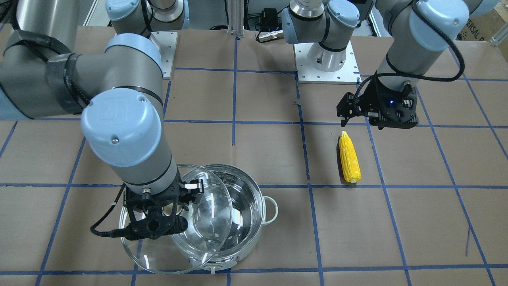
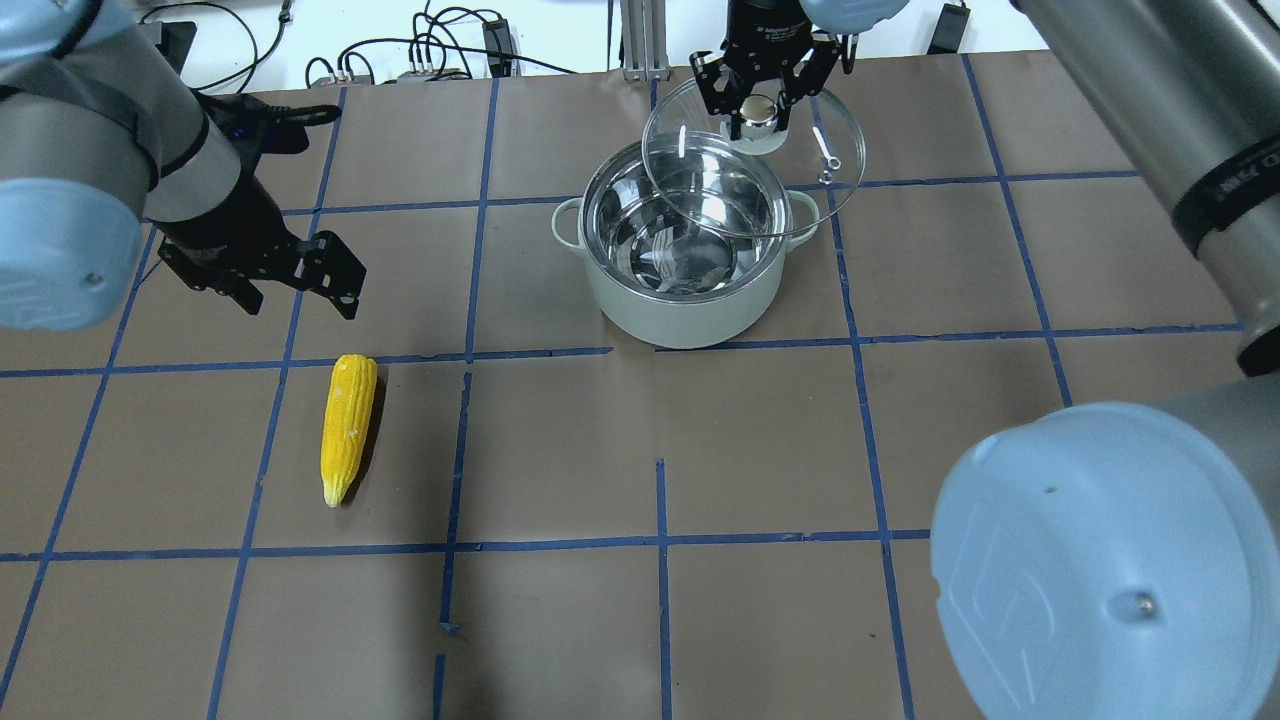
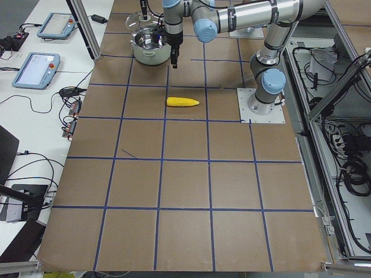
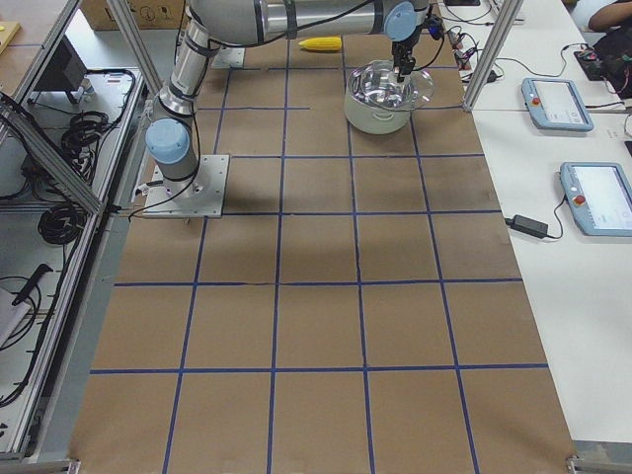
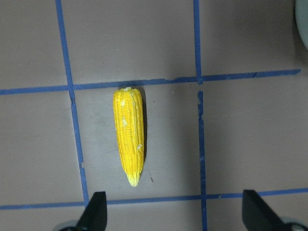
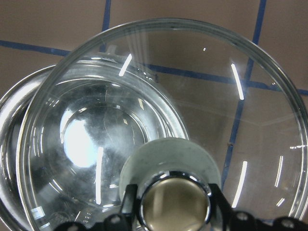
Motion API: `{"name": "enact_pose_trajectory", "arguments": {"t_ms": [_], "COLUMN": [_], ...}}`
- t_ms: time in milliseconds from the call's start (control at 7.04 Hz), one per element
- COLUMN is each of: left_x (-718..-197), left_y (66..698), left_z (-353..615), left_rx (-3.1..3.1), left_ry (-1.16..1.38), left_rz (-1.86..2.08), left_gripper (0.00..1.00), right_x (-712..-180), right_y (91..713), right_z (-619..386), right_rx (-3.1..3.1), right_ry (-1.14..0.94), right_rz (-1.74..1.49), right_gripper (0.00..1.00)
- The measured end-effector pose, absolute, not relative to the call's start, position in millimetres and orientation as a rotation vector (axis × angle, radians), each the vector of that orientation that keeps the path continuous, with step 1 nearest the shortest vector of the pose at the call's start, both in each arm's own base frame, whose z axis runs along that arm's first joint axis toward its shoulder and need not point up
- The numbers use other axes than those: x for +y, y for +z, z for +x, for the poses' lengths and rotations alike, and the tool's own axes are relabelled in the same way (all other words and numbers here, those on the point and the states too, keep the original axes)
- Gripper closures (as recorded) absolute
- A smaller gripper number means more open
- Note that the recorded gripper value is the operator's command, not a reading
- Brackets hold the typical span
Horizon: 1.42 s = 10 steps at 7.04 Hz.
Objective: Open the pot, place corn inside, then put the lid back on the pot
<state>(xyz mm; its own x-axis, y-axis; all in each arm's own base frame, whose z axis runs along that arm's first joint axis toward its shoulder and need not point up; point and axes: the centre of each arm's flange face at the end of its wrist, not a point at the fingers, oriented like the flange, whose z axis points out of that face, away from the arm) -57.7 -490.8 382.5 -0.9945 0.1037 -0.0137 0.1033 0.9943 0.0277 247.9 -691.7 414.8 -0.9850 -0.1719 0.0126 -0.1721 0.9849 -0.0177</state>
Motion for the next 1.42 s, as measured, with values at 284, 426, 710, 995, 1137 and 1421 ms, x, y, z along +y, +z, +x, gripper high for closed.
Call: {"name": "enact_pose_trajectory", "arguments": {"t_ms": [284, 426, 710, 995, 1137, 1421], "left_x": [-475.8, -473.6, -476.7, -485.6, -488.5, -489.7], "left_y": [303.4, 269.9, 224.2, 194.1, 183.5, 173.1], "left_z": [-38.6, -27.6, -17.3, -10.6, -8.6, -7.3], "left_rx": [3.115, 3.110, 3.109, 3.105, 3.106, 3.114], "left_ry": [0.017, -0.013, -0.007, -0.006, -0.001, 0.024], "left_rz": [0.207, 0.221, 0.242, 0.275, 0.279, 0.255], "left_gripper": [0.00, 0.00, 0.00, 0.18, 0.38, 0.73], "right_x": [-703.1, -709.4, -718.0, -724.0, -726.4, -728.2], "right_y": [442.8, 455.2, 465.4, 466.8, 468.0, 469.5], "right_z": [213.6, 193.2, 153.3, 119.6, 103.0, 81.9], "right_rx": [-3.111, -3.102, -3.097, -3.101, -3.103, -3.104], "right_ry": [0.035, 0.032, 0.022, 0.018, 0.021, 0.017], "right_rz": [0.238, 0.233, 0.238, 0.211, 0.190, 0.152], "right_gripper": [0.95, 0.95, 0.95, 0.95, 0.95, 0.95]}}
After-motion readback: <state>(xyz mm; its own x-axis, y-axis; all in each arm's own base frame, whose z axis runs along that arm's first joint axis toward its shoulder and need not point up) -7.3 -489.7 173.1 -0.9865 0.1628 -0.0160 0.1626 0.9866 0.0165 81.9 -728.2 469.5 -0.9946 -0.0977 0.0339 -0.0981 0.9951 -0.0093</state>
